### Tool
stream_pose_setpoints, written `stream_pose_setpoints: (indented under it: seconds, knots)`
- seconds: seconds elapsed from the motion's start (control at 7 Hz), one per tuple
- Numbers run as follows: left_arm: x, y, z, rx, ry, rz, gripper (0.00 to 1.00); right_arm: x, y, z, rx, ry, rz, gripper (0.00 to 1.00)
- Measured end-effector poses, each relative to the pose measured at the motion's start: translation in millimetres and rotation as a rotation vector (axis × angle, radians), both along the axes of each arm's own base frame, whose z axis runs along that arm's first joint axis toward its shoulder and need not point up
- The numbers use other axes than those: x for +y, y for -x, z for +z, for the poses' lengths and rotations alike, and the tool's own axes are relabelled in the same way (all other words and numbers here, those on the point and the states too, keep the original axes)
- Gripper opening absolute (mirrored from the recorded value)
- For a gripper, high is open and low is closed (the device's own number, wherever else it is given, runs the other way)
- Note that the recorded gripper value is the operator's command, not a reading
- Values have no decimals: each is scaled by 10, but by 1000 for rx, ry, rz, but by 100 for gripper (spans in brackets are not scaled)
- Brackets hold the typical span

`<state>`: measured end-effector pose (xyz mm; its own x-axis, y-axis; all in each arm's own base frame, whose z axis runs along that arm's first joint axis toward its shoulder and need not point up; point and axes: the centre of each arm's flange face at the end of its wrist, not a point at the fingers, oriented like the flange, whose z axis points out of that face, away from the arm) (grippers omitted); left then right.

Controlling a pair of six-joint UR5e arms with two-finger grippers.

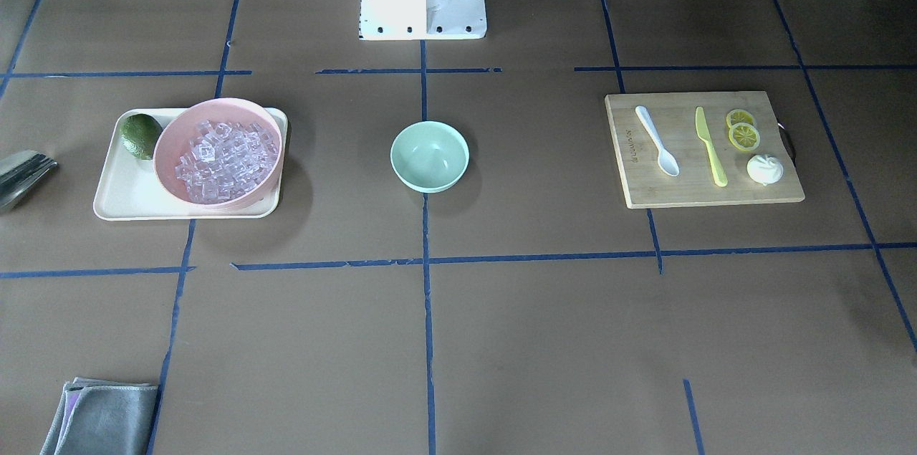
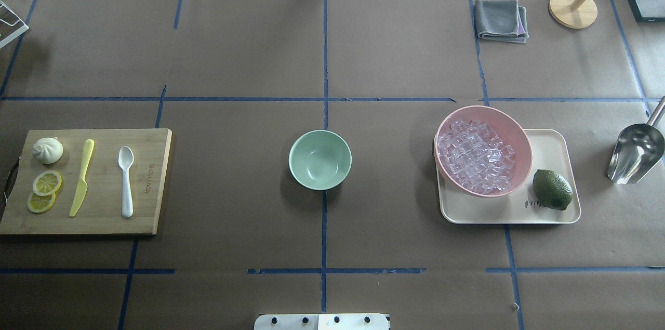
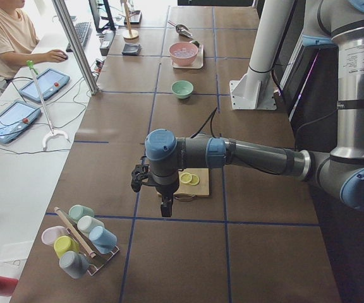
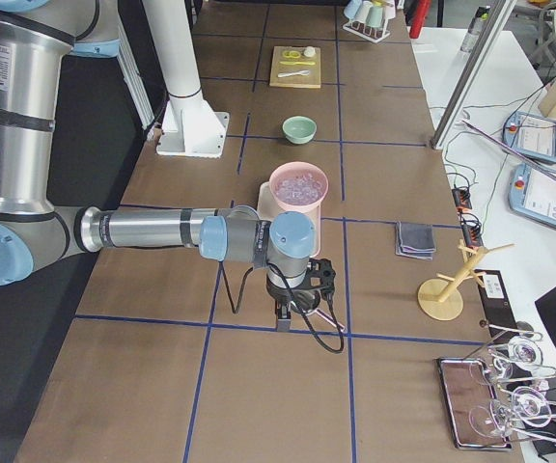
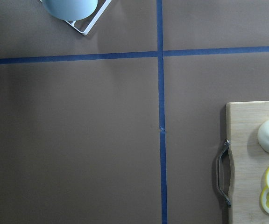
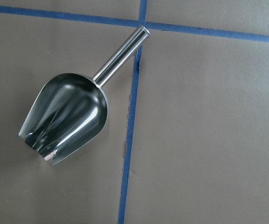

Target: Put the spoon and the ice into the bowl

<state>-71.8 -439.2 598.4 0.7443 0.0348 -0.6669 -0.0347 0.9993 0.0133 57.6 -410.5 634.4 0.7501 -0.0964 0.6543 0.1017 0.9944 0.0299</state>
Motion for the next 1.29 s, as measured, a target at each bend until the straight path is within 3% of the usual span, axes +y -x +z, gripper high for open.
stream_pose_setpoints:
  seconds: [0.43,0.86,1.14,1.29]
  knots:
    - [31,-25,-16,3,-21,12,100,24,13,11,-21,-5,4,100]
    - [46,-37,-83,4,-37,16,100,138,73,-57,-108,-3,6,100]
    - [63,-81,-62,31,-29,21,100,114,267,-367,-149,-14,2,99]
    - [59,-143,-27,64,-22,32,100,85,530,-680,-159,13,17,99]
